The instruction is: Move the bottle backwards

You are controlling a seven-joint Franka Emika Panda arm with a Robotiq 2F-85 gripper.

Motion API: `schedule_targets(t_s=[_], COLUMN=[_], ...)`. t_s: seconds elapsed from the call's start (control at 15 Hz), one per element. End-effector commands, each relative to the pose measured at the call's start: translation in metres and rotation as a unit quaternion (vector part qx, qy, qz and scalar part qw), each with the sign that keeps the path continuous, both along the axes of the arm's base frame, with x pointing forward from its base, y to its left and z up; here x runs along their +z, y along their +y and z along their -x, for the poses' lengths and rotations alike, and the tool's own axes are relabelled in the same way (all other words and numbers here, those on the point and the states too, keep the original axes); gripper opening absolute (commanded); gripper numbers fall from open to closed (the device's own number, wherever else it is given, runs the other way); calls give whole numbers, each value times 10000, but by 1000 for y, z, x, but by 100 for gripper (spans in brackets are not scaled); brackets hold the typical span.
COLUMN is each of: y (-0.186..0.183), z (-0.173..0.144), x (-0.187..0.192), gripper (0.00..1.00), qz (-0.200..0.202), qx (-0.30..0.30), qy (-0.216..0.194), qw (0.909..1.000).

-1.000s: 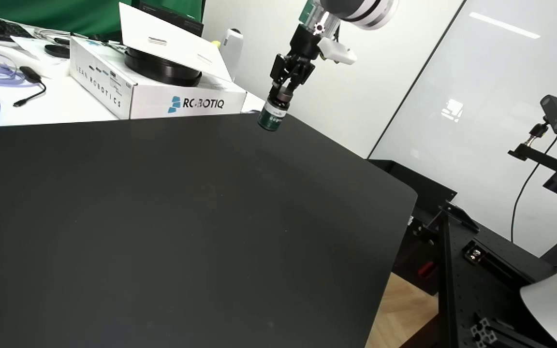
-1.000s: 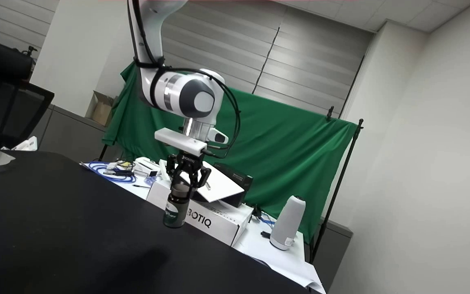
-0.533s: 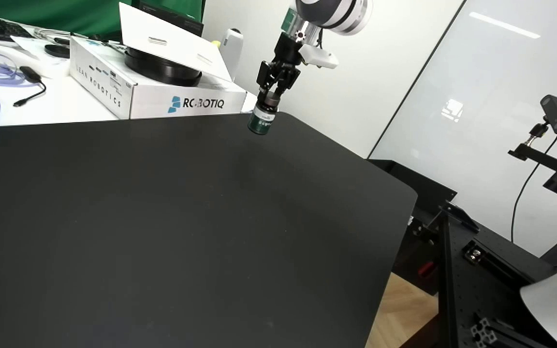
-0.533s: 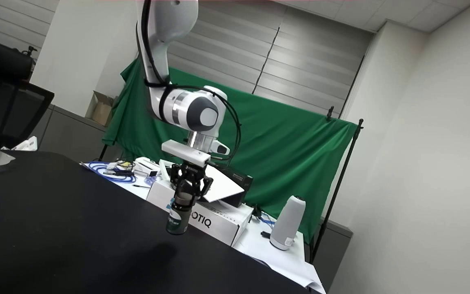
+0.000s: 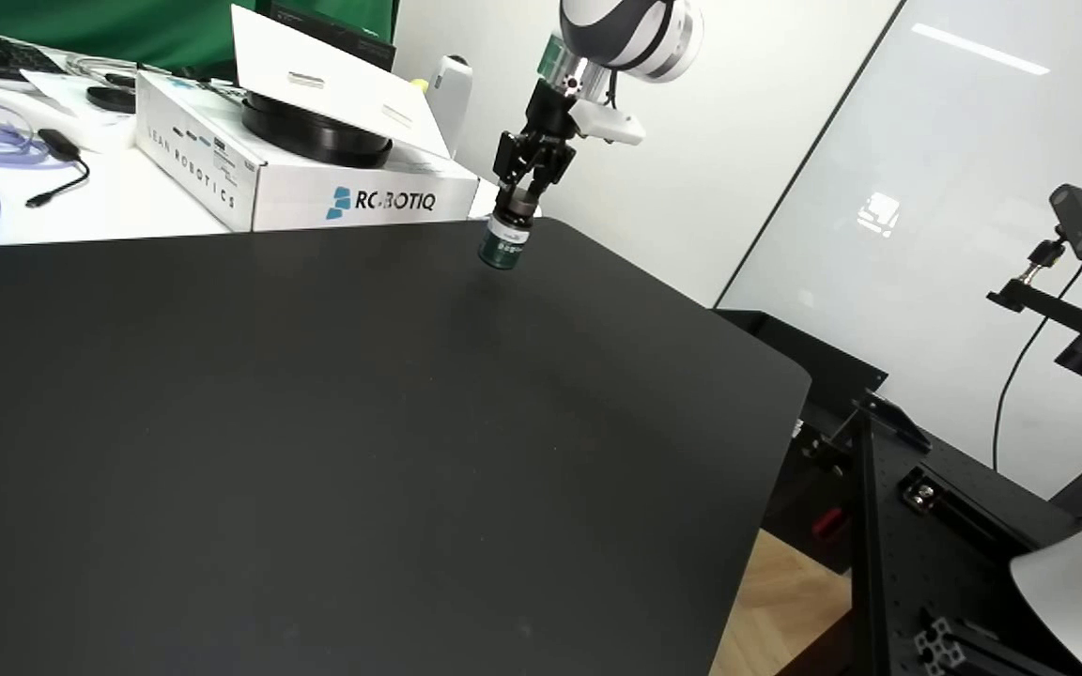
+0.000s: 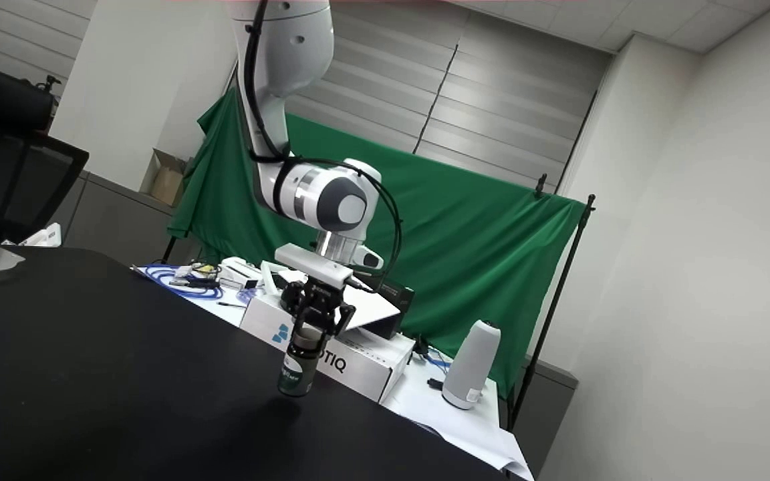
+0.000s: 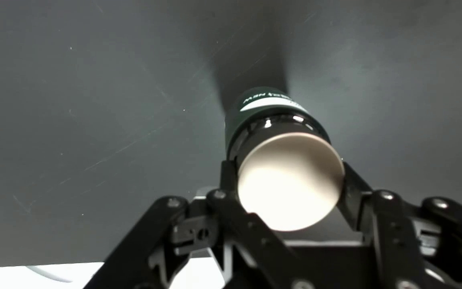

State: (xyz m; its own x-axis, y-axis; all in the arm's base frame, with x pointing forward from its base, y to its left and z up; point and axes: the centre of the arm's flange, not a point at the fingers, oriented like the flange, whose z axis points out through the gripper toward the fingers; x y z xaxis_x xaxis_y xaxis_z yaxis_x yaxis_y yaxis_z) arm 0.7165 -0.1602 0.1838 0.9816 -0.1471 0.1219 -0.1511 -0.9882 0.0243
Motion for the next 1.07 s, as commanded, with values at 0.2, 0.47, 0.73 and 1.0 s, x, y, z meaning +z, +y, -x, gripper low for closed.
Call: schedule_targets(t_s=[0.2,0.47,0.73,1.0], y=[-13,-15,-14,-4], z=[-20,-22,-24,-17], x=[-14,-22,-26,11], gripper=[36,36,84,100], qz=[-134,-160,-171,-128], qx=[-139,-158,-228,-131], qy=[12,31,52,-149], qw=[9998,9997,9996,9997])
